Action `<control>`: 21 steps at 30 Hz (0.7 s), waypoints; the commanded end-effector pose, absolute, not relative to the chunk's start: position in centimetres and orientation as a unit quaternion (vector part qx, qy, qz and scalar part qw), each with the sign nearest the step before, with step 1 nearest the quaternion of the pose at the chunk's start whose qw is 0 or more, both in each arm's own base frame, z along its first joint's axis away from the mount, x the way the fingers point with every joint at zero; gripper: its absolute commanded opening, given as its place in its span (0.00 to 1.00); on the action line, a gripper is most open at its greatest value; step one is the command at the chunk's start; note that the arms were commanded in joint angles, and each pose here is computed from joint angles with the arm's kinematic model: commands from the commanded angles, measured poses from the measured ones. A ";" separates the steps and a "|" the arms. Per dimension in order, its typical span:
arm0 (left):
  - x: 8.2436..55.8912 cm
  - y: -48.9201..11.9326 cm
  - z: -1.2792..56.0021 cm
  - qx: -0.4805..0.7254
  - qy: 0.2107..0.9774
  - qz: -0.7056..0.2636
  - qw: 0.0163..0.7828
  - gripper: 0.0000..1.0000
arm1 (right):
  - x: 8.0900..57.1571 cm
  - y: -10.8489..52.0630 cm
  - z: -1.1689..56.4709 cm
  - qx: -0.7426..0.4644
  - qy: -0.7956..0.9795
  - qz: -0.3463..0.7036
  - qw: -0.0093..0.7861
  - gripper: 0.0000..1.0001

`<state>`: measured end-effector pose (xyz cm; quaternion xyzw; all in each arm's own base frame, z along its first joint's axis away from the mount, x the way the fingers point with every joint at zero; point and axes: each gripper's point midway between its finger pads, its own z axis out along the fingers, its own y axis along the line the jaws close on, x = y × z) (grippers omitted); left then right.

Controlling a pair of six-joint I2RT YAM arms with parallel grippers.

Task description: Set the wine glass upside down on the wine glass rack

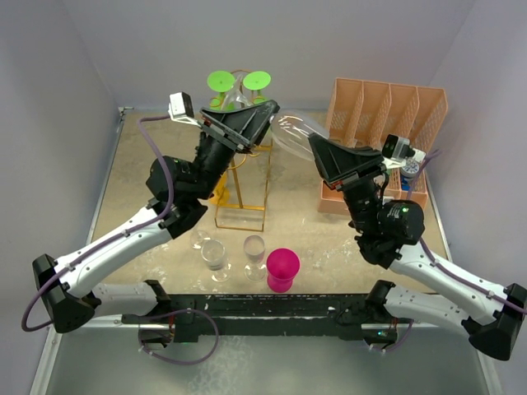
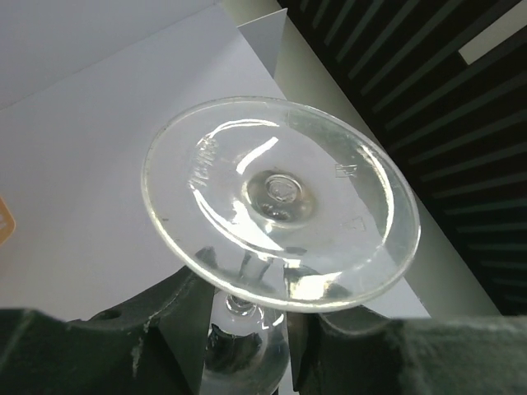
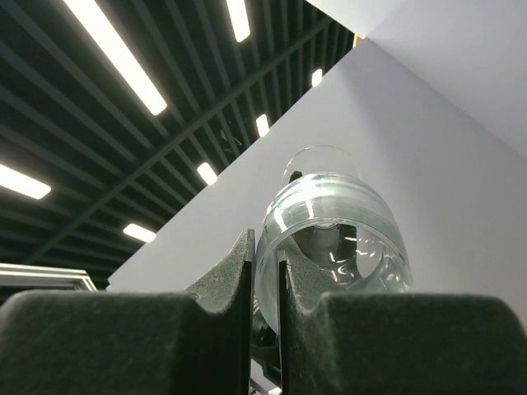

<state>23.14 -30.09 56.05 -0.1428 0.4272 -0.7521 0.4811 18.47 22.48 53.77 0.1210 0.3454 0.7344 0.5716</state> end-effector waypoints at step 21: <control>22.1 -29.4 59.7 -0.057 0.412 -0.680 0.603 0.00 | 17.7 20.1 57.2 0.156 0.331 0.747 0.555 0.45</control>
